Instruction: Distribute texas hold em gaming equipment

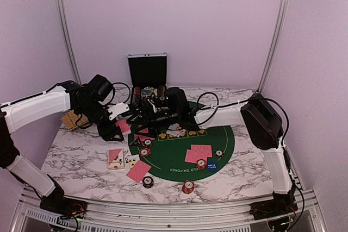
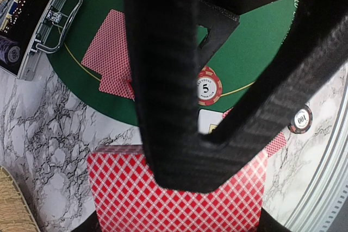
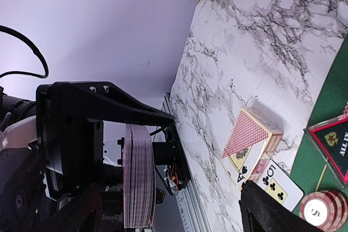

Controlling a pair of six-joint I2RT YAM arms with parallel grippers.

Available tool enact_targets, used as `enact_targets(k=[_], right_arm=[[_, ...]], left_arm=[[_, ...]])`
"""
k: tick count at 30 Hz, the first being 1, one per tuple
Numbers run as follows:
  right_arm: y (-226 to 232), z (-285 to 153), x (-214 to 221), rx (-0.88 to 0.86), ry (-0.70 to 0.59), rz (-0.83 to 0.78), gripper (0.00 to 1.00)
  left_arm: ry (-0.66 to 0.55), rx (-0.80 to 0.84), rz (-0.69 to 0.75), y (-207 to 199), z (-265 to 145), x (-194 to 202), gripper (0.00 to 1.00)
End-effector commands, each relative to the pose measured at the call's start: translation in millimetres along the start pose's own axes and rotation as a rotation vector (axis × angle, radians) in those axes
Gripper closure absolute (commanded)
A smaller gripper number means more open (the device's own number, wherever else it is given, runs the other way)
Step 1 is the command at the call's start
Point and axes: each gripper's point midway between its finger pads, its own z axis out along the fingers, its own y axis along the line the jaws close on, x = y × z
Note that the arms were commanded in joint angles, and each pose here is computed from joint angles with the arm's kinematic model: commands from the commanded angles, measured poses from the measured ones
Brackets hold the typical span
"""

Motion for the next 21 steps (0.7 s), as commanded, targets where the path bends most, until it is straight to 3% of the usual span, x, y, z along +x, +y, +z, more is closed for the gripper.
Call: enact_targets(k=[1,21], right_arm=[[25.5,13.1,-6.5,-0.075,0.006,-0.036,0.14],[21.0,52.0,-0.8,-0.116,0.065,0.016,0.17]], left_arm=[[-0.024,0.014,0.002,-3.7,-11.0,-6.6,1.0],[-0.038,0.023,0.003,-4.9,-12.0,-10.2,1.0]])
